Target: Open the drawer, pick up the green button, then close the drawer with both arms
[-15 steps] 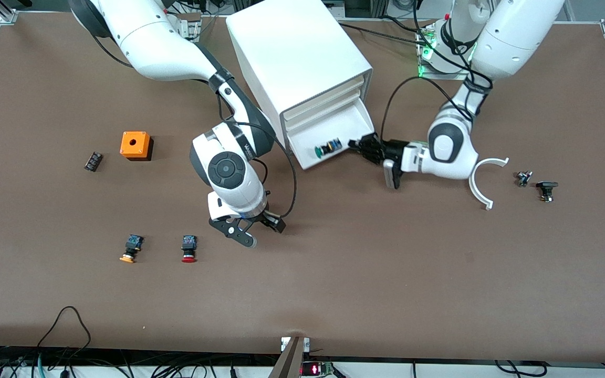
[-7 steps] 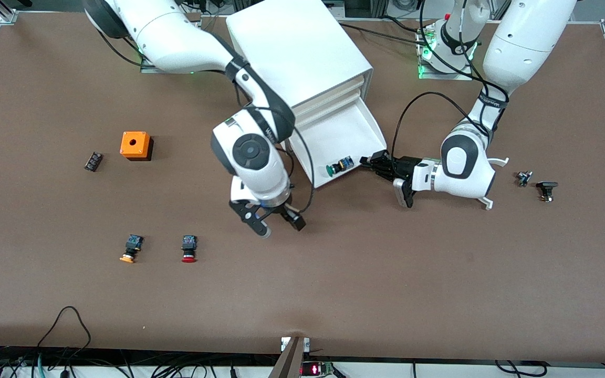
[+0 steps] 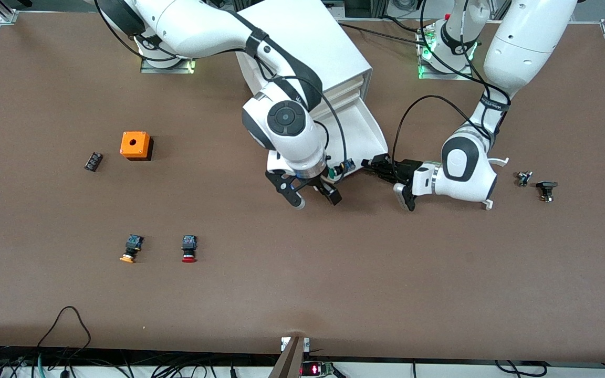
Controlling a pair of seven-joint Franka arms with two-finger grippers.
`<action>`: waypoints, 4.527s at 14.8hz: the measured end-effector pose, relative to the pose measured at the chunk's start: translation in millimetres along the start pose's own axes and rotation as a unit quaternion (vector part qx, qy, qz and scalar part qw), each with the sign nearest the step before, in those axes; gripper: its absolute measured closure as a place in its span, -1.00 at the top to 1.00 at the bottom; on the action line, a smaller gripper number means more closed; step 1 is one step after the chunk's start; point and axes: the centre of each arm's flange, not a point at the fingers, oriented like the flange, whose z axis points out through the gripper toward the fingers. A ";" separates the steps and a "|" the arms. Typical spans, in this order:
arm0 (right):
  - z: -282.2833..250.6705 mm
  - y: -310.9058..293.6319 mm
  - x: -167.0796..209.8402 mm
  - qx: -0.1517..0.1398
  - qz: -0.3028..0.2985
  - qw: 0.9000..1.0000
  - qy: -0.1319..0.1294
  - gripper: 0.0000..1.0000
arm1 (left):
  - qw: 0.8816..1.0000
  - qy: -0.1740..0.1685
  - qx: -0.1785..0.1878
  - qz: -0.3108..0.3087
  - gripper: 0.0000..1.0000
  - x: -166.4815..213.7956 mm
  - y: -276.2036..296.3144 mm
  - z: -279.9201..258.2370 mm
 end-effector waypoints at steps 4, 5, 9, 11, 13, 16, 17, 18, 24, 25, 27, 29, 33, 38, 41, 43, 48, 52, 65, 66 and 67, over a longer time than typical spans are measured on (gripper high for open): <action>3.1 4.7 -39.8 -0.005 0.031 0.999 -0.013 1.00 | 1.000 -0.013 0.002 -0.006 0.44 10.5 4.6 -31.9; 5.1 6.6 -50.9 -0.007 0.034 0.999 -0.014 1.00 | 0.999 -0.031 0.006 -0.011 0.62 15.4 10.2 -46.3; 23.3 14.9 -68.8 -0.025 0.035 0.999 -0.015 1.00 | 0.992 -0.101 0.063 -0.050 1.00 41.6 58.7 -117.2; 39.7 21.0 -72.1 -0.039 0.032 0.999 -0.013 1.00 | 0.985 -0.120 0.100 -0.074 1.00 52.7 89.1 -142.6; 56.2 26.9 -77.6 -0.051 0.029 0.998 -0.013 1.00 | 0.977 -0.133 0.135 -0.094 1.00 58.7 116.0 -165.3; 69.9 32.3 -84.6 -0.060 0.027 0.998 -0.013 0.98 | 0.965 -0.142 0.189 -0.110 1.00 62.6 145.7 -201.2; 71.3 32.9 -85.5 -0.061 0.027 0.998 -0.013 0.98 | 0.961 -0.144 0.207 -0.118 1.00 62.4 152.6 -211.7; 71.9 33.2 -86.2 -0.061 0.026 0.998 -0.013 0.84 | 0.956 -0.144 0.224 -0.127 1.00 61.9 159.1 -221.7; 75.4 35.4 -92.2 -0.063 0.022 0.998 -0.014 -0.15 | 0.907 -0.132 0.381 -0.126 1.00 60.2 197.5 -280.5; 75.2 35.4 -93.2 -0.063 0.022 0.998 -0.014 -0.34 | 0.894 -0.128 0.413 -0.121 1.00 60.0 208.8 -289.5; 74.0 34.9 -94.2 -0.062 0.021 0.998 -0.014 -0.34 | 0.879 -0.112 0.450 -0.107 1.00 61.0 234.2 -303.3; 71.6 33.6 -94.6 -0.059 0.021 0.998 -0.014 -0.34 | 0.878 -0.088 0.461 -0.093 1.00 63.3 254.0 -314.6; 55.7 26.8 -95.3 -0.048 -0.005 0.999 -0.016 -0.34 | 0.874 -0.065 0.466 -0.120 1.00 63.2 257.3 -320.8; 27.3 16.6 -83.9 -0.034 -0.105 0.994 -0.015 -0.34 | 0.860 -0.007 0.453 -0.234 1.00 68.2 260.2 -305.2; 23.5 10.4 -51.0 -0.030 -0.159 0.987 -0.008 -0.34 | 0.854 0.013 0.444 -0.270 1.00 75.8 243.8 -287.9; 16.8 5.0 -15.3 -0.028 -0.198 0.980 -0.003 -0.34 | 0.850 0.038 0.443 -0.284 1.00 84.9 231.9 -267.3; 0.9 2.9 99.2 -0.040 -0.276 0.960 0.006 -0.34 | 0.846 0.096 0.422 -0.311 1.00 86.6 203.4 -197.8; -8.1 11.6 179.5 -0.046 -0.328 0.944 0.010 -0.34 | 0.841 0.145 0.400 -0.335 1.00 77.4 190.2 -133.9; 54.3 78.4 320.7 -0.105 -0.449 0.887 -0.006 -0.34 | 0.809 0.201 0.411 -0.370 0.98 23.0 127.6 78.4; 61.5 80.2 321.5 -0.106 -0.455 0.884 -0.005 -0.34 | 0.808 0.202 0.412 -0.370 0.98 22.0 130.9 84.1; 69.3 82.7 322.1 -0.108 -0.457 0.883 -0.007 -0.34 | 0.807 0.202 0.413 -0.370 0.98 21.3 132.5 87.3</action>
